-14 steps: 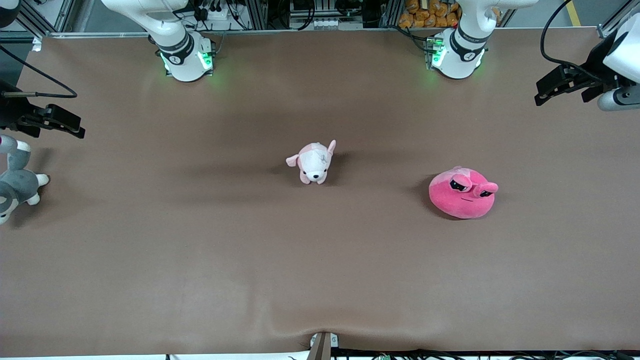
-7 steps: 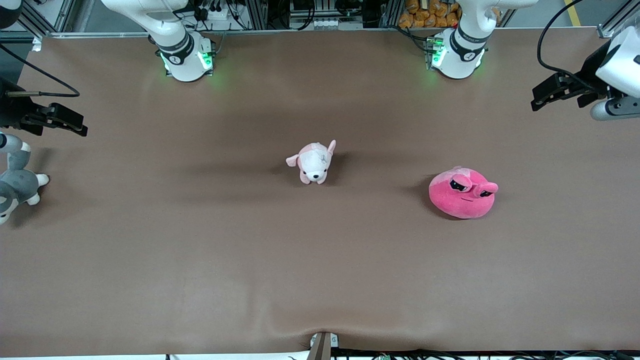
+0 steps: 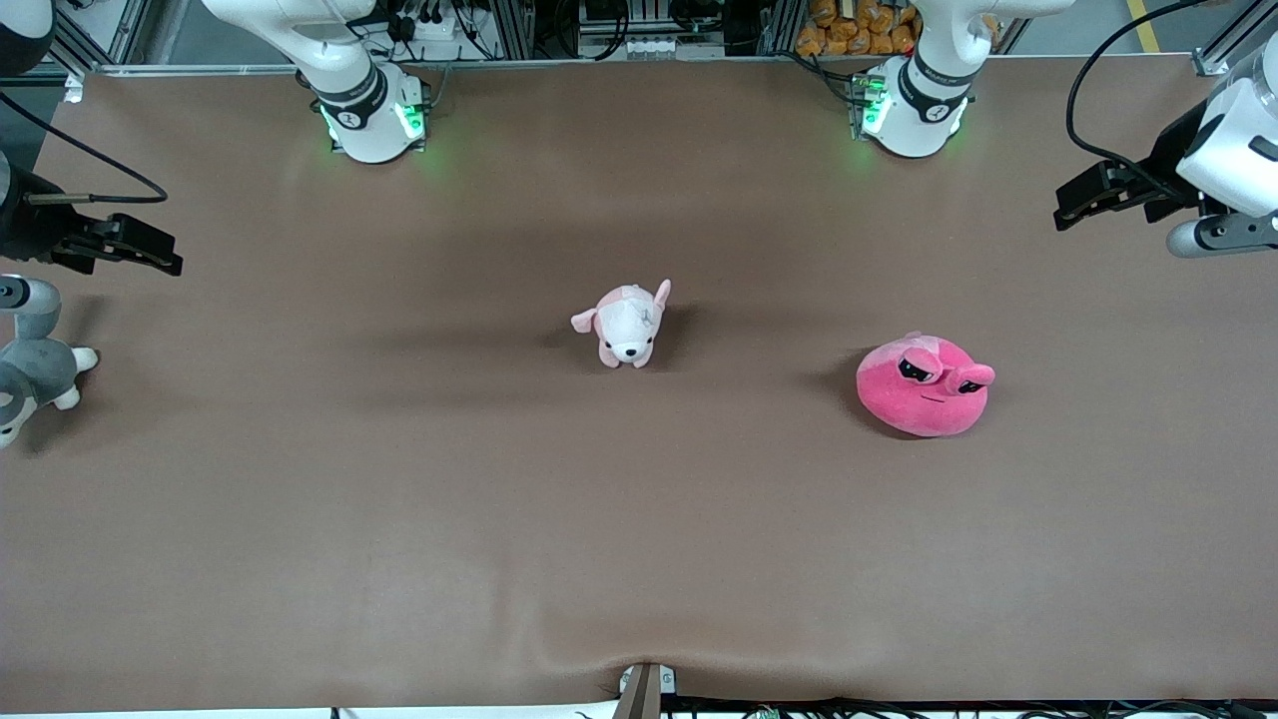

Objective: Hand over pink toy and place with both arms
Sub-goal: 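Move the left gripper toward the pink plush while the right gripper advances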

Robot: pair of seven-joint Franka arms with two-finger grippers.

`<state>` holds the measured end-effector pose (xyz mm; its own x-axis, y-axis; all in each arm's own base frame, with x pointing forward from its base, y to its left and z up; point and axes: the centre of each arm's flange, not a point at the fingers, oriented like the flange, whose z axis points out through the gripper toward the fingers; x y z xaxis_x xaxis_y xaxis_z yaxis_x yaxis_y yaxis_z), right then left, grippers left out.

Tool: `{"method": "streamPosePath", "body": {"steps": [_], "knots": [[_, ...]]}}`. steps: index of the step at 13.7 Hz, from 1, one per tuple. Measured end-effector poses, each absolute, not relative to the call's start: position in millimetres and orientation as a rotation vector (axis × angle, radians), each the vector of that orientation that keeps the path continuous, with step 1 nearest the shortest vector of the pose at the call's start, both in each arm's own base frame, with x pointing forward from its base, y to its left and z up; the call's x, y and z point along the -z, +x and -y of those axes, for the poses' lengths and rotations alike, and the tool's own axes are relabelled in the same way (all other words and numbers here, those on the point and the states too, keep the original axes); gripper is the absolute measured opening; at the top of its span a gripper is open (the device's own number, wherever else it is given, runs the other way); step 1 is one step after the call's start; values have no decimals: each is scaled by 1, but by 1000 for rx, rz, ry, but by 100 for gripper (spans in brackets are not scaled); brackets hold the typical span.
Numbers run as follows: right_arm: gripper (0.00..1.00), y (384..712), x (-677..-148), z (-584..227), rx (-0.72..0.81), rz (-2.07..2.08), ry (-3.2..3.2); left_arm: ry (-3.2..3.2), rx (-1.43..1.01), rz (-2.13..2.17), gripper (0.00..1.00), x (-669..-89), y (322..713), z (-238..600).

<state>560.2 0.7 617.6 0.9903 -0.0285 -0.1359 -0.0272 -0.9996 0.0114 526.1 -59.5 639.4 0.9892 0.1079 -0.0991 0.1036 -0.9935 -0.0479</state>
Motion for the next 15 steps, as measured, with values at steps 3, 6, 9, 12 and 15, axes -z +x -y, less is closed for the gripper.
{"method": "streamPosePath", "body": {"steps": [3,6,9,12,15], "knots": [[100,560,-617,-4,214,34,3124,-3070,-218,257,100,-620,530,58],[100,560,-617,-9,218,19,3124,-3050,-265,303,100,-602,540,52],[100,562,-613,-16,232,0,3121,-3041,-272,399,100,-601,543,18],[100,564,-607,-26,248,-26,3118,-3030,-300,450,100,-590,549,2],[100,569,-597,-30,277,-35,3115,-2996,-310,609,100,-572,561,-1]]}}
